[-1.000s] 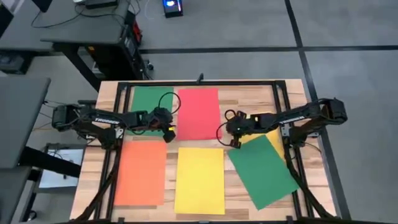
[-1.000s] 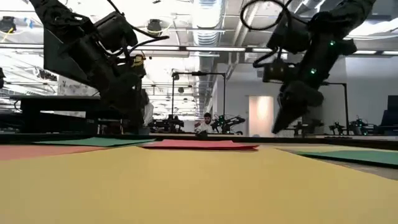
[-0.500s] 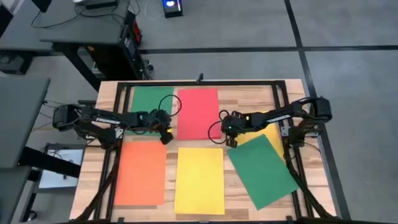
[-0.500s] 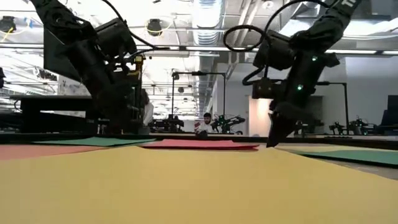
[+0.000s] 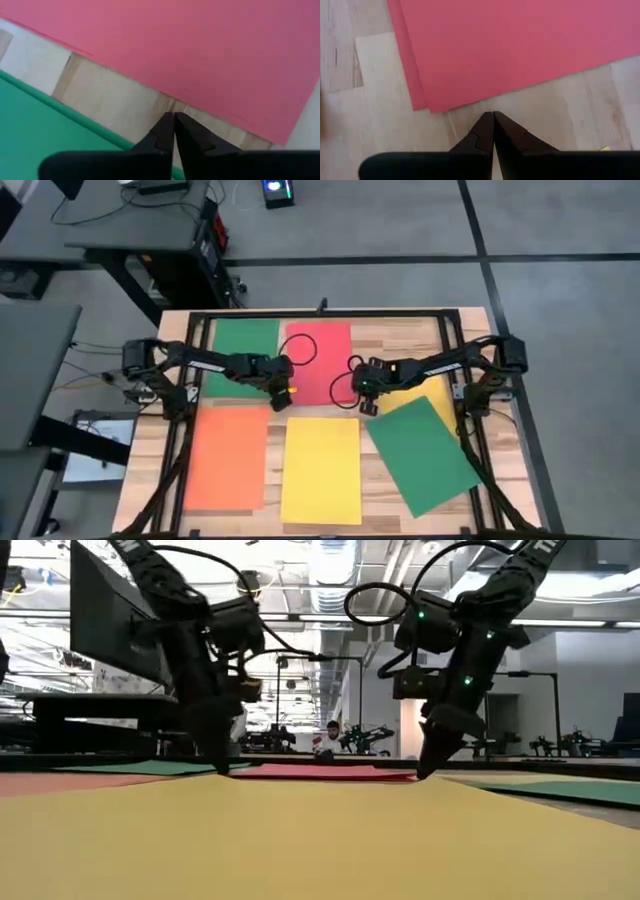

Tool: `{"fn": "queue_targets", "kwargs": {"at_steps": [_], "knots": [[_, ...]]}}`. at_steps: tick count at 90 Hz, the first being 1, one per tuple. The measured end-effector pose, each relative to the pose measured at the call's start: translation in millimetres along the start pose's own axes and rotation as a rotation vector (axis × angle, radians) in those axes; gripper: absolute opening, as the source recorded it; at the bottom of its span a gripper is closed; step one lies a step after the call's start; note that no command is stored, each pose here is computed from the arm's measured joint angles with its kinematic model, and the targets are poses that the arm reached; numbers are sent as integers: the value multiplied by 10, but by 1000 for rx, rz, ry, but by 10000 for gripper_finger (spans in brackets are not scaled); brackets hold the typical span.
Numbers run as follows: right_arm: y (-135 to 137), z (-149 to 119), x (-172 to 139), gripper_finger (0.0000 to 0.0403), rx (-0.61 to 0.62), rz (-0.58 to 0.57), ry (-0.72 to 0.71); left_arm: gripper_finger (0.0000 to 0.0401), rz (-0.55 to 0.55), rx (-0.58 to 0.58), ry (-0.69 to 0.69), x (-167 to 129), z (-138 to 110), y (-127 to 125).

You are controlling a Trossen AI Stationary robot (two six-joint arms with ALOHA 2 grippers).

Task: Organize paper
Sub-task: Stack the pink paper on top of the pink paper

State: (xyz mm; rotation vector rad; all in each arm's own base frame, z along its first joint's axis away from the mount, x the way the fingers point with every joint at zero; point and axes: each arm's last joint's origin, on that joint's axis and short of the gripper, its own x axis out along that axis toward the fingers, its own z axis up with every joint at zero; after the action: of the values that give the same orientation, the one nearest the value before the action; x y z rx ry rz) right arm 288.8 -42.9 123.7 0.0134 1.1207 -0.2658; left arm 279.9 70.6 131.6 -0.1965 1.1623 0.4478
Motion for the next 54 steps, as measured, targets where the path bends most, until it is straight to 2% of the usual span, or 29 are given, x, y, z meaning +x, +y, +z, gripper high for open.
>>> {"fn": "queue_targets", "kwargs": {"at_steps": [20,54], "knots": [[63,20,-3,0,-14,14,-30,1,0,16,6,-1,120,-21],[101,54,-5,0,5,67,-66,1,-3,14,0,-3,136,-22]]}}
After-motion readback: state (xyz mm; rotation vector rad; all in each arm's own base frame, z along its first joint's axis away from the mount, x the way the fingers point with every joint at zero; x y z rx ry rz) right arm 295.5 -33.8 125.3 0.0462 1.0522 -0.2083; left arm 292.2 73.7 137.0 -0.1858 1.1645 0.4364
